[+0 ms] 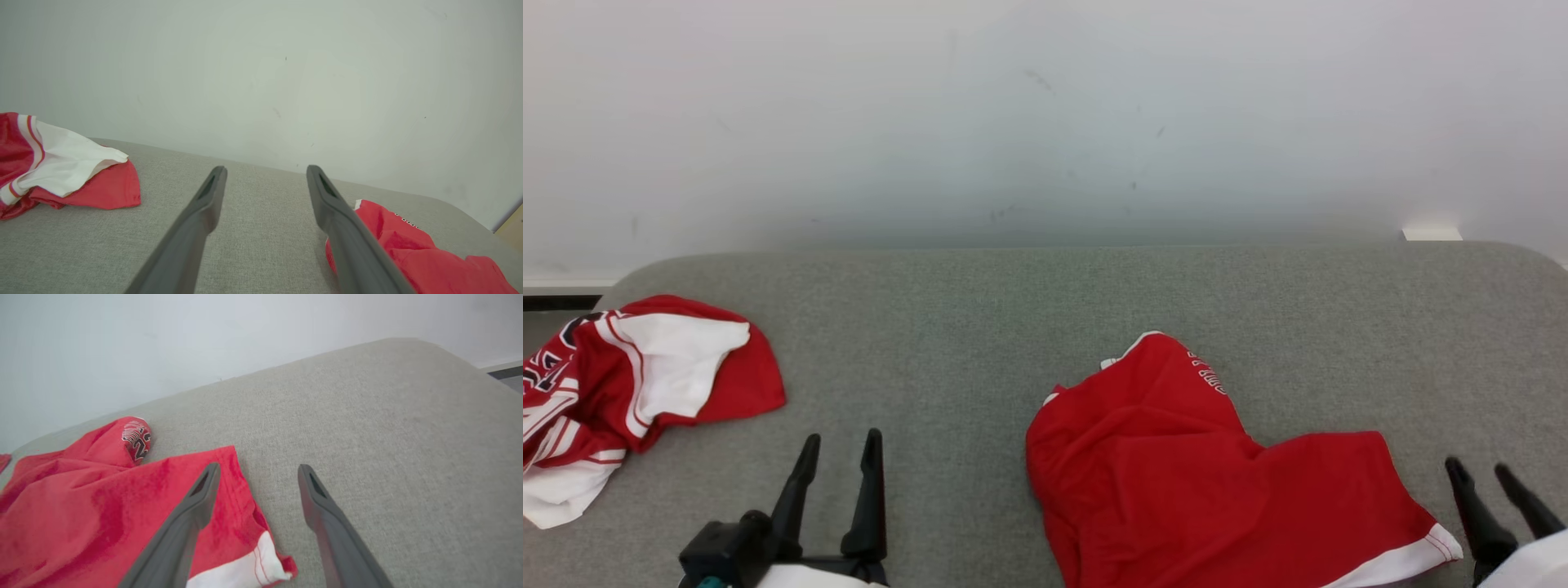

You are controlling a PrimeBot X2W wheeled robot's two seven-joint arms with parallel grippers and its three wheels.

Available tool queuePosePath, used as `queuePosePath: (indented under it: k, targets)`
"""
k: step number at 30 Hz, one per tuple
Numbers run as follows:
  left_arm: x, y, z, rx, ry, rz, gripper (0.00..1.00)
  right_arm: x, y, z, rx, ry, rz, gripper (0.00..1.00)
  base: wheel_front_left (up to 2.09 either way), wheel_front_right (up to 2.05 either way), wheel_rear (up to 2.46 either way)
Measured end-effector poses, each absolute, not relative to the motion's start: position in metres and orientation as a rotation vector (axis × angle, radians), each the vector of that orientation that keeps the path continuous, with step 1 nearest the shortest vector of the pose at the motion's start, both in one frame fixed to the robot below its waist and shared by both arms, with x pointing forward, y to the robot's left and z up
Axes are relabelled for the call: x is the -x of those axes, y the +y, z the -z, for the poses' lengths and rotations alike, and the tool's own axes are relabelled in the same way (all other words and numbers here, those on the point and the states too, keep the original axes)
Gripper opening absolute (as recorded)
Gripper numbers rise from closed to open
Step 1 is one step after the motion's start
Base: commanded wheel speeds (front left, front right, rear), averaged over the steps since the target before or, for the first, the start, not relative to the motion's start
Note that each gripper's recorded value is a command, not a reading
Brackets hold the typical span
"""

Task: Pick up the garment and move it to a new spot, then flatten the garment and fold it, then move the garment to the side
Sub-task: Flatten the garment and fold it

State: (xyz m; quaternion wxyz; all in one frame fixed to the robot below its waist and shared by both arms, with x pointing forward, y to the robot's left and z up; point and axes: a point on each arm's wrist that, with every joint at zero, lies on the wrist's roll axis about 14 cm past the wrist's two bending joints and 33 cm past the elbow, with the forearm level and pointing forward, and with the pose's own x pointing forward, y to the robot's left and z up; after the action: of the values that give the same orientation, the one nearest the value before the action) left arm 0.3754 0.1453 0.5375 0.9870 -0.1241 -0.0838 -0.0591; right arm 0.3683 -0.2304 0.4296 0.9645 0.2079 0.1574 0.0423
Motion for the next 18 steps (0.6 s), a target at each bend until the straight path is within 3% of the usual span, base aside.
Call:
queuePosePath:
  k: [7,18]
  targets:
    - [-0.374,0.145,-0.54,0.242,-0.175,0.128,1.0,-0.402,-0.219,-0.513,-0.369,-0.011,-0.115,1.0,0.0,0.0,0.0]
    - [-0.372,0.147,-0.538,0.241,-0.172,0.123,1.0,-0.379,-0.175,-0.523,-0.293,-0.126,-0.099,1.0,0.0,0.0,0.0]
